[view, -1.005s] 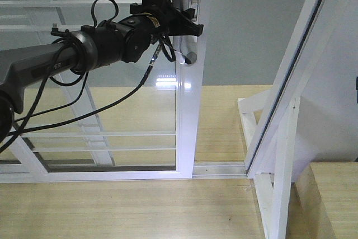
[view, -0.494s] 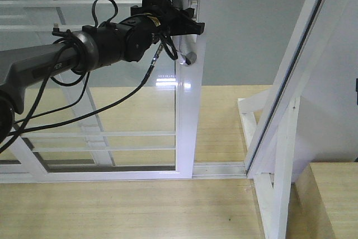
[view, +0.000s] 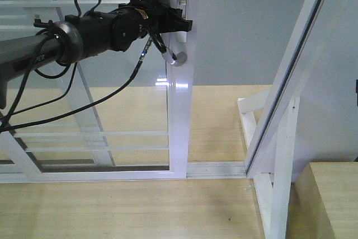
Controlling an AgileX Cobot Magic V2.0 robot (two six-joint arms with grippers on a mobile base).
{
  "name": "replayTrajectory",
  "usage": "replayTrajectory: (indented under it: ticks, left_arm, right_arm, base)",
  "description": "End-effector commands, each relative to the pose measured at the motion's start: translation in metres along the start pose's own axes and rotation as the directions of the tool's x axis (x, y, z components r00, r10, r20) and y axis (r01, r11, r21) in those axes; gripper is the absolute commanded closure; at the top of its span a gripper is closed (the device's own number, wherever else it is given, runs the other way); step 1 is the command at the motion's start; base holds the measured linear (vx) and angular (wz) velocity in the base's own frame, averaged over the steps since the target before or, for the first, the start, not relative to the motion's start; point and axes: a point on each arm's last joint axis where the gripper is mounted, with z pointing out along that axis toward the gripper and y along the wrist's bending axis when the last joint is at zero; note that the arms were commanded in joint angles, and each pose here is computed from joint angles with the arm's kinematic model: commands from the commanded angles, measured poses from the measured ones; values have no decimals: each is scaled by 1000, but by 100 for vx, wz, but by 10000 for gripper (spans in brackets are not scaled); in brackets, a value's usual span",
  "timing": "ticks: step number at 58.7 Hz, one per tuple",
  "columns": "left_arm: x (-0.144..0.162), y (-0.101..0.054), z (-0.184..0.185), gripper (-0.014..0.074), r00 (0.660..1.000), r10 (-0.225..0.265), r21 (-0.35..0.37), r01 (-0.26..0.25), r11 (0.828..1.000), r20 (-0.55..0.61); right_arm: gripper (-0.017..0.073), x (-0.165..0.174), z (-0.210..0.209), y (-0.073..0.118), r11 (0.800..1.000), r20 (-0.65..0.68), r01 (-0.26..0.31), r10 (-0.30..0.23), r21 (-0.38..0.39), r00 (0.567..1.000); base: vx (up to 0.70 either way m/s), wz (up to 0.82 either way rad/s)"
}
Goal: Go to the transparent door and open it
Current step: 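Slide the glass panel farther open with the left gripper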
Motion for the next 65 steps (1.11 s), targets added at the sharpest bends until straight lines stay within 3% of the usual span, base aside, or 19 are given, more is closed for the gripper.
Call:
replayTrajectory:
  ticks: [1, 14, 26, 34, 65]
  left_arm:
    - [-63, 27, -35, 600, 970, -24, -54, 38, 998, 241]
    - [-62, 44, -38, 600, 977, -32, -83, 50, 995, 209]
    - [-72, 50, -50, 600, 977, -26, -94, 47, 994, 212]
    - [-79, 63, -64, 600, 979, -17, -123, 43, 991, 202]
    - [-26, 118, -141, 600, 971, -30, -294, 102, 950, 239]
  right_arm:
    - [-22, -14, -8, -3, 1000, 107, 2, -3, 16, 994]
    - [-22, -14, -8, -3, 1000, 107, 2, -3, 16, 994]
    - [-22, -14, -8, -3, 1000, 107, 2, -3, 16, 994]
    - [-22, -14, -8, -3, 1000, 107, 2, -3, 16, 994]
    - [-22, -15, -8, -3, 1000, 115, 3, -5, 17, 993]
  base:
    - [0, 0]
    - [0, 0]
    - [0, 0]
    - [0, 0]
    - [0, 0]
